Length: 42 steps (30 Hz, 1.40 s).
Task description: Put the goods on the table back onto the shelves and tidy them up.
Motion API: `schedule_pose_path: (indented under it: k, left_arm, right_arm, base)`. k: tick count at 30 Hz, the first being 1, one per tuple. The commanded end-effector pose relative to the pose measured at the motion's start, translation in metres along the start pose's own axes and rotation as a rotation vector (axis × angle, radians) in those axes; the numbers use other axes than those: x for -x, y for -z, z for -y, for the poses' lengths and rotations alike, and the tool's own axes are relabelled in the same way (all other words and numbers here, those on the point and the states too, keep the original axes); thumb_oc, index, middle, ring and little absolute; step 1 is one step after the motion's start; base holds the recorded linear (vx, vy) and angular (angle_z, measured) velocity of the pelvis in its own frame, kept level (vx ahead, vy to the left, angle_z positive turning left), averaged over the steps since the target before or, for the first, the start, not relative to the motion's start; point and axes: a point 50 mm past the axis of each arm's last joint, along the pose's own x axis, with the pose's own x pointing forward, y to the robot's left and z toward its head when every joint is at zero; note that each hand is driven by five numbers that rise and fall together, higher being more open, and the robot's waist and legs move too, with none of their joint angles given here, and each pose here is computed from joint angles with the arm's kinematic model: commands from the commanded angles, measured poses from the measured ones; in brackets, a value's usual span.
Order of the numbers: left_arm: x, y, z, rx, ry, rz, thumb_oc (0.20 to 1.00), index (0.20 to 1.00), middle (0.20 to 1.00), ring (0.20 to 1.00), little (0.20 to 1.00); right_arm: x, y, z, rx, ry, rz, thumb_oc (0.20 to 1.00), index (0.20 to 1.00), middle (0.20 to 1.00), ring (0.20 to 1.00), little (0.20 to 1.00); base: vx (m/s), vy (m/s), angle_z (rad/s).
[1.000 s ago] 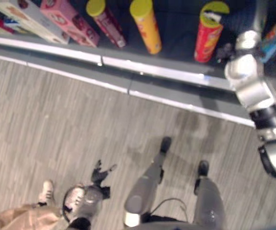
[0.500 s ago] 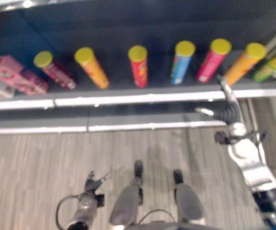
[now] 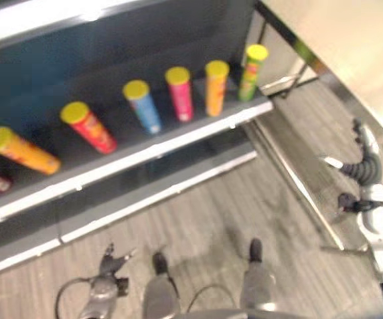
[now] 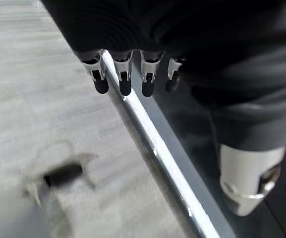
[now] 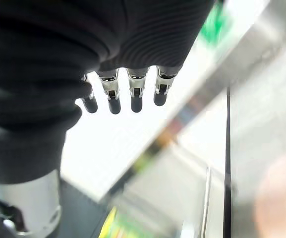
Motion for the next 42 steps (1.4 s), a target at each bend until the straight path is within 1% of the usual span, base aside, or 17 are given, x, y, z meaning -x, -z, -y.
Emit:
schedule_pose_path:
  k: [1, 2, 4, 7, 10, 13, 16, 17, 20, 23, 31, 32, 35, 42]
  left_arm:
    - [-0.007, -0.021, -0.028, 0.029, -0.071, 0.088, 1.0, 1.0, 1.0, 1.0, 1.0]
    - [-0.006, -0.021, -0.028, 0.029, -0.07, 0.088, 1.0, 1.0, 1.0, 1.0, 1.0]
    - [-0.007, -0.027, -0.021, 0.035, -0.046, 0.109, 1.0, 1.0, 1.0, 1.0, 1.0]
    - [-0.005, -0.031, -0.014, 0.063, -0.019, 0.133, 1.0, 1.0, 1.0, 1.0, 1.0]
    - [-0.002, -0.024, -0.009, 0.062, 0.005, 0.109, 1.0, 1.0, 1.0, 1.0, 1.0]
    - [-0.001, -0.015, -0.009, 0.046, 0.01, 0.075, 1.0, 1.0, 1.0, 1.0, 1.0]
    - [0.0, -0.008, -0.012, 0.051, 0.004, 0.049, 1.0, 1.0, 1.0, 1.0, 1.0]
    - [0.0, -0.005, -0.011, 0.042, 0.012, 0.032, 1.0, 1.0, 1.0, 1.0, 1.0]
    - [-0.001, -0.001, -0.012, 0.022, 0.009, 0.008, 1.0, 1.0, 1.0, 1.0, 1.0]
    - [-0.005, -0.006, -0.012, -0.018, 0.009, 0.01, 1.0, 1.0, 1.0, 1.0, 1.0]
    - [-0.007, -0.011, -0.016, -0.048, 0.019, 0.041, 1.0, 1.0, 1.0, 1.0, 1.0]
    - [-0.006, -0.008, -0.018, -0.046, 0.01, 0.026, 1.0, 1.0, 1.0, 1.0, 1.0]
    - [-0.006, -0.006, -0.017, -0.021, 0.004, 0.024, 1.0, 1.0, 1.0, 1.0, 1.0]
    - [-0.001, 0.006, -0.01, -0.047, 0.043, -0.016, 1.0, 1.0, 1.0, 1.0, 1.0]
  right_arm:
    - [-0.011, -0.02, 0.049, -0.031, 0.241, 0.124, 1.0, 1.0, 1.0, 1.0, 1.0]
    - [-0.011, -0.02, 0.05, -0.03, 0.241, 0.124, 1.0, 1.0, 1.0, 1.0, 1.0]
    - [-0.013, -0.022, 0.062, -0.006, 0.283, 0.131, 1.0, 1.0, 1.0, 1.0, 1.0]
    - [-0.025, -0.036, 0.064, 0.005, 0.293, 0.194, 1.0, 1.0, 1.0, 1.0, 1.0]
    - [-0.035, -0.042, 0.065, 0.022, 0.305, 0.215, 1.0, 1.0, 1.0, 1.0, 1.0]
    - [-0.037, -0.038, 0.069, 0.005, 0.324, 0.192, 1.0, 1.0, 1.0, 1.0, 1.0]
    - [-0.043, -0.031, 0.064, -0.005, 0.29, 0.152, 1.0, 1.0, 1.0, 1.0, 1.0]
    - [-0.041, -0.016, 0.064, -0.01, 0.279, 0.083, 1.0, 1.0, 1.0, 1.0, 1.0]
    - [-0.041, -0.008, 0.061, 0.003, 0.252, 0.045, 1.0, 1.0, 1.0, 1.0, 1.0]
    - [-0.039, 0.001, 0.06, 0.025, 0.231, 0.003, 1.0, 1.0, 1.0, 1.0, 1.0]
    - [-0.031, 0.014, 0.075, 0.052, 0.256, -0.064, 1.0, 1.0, 1.0, 1.0, 1.0]
    - [-0.031, 0.016, 0.072, 0.026, 0.253, -0.075, 1.0, 1.0, 1.0, 1.0, 1.0]
    - [-0.028, 0.017, 0.074, 0.027, 0.24, -0.079, 1.0, 1.0, 1.0, 1.0, 1.0]
    - [-0.026, 0.023, 0.082, 0.015, 0.223, -0.108, 1.0, 1.0, 1.0, 1.0, 1.0]
  base:
    - [0.11, -0.452, -0.25]
    - [0.04, -0.326, -0.08]
    - [0.03, -0.266, 0.05]
    - [0.08, -0.324, -0.16]
    - [0.11, -0.182, -0.58]
    - [0.1, -0.088, -0.29]
    - [0.15, 0.012, -0.24]
    - [0.09, 0.031, -0.28]
    - [0.15, 0.067, -0.24]
    - [0.06, -0.035, -0.19]
    - [0.15, -0.252, 0.09]
    - [0.14, -0.308, 0.61]
    - [0.12, -0.272, 0.49]
    - [0.06, -0.202, 0.37]
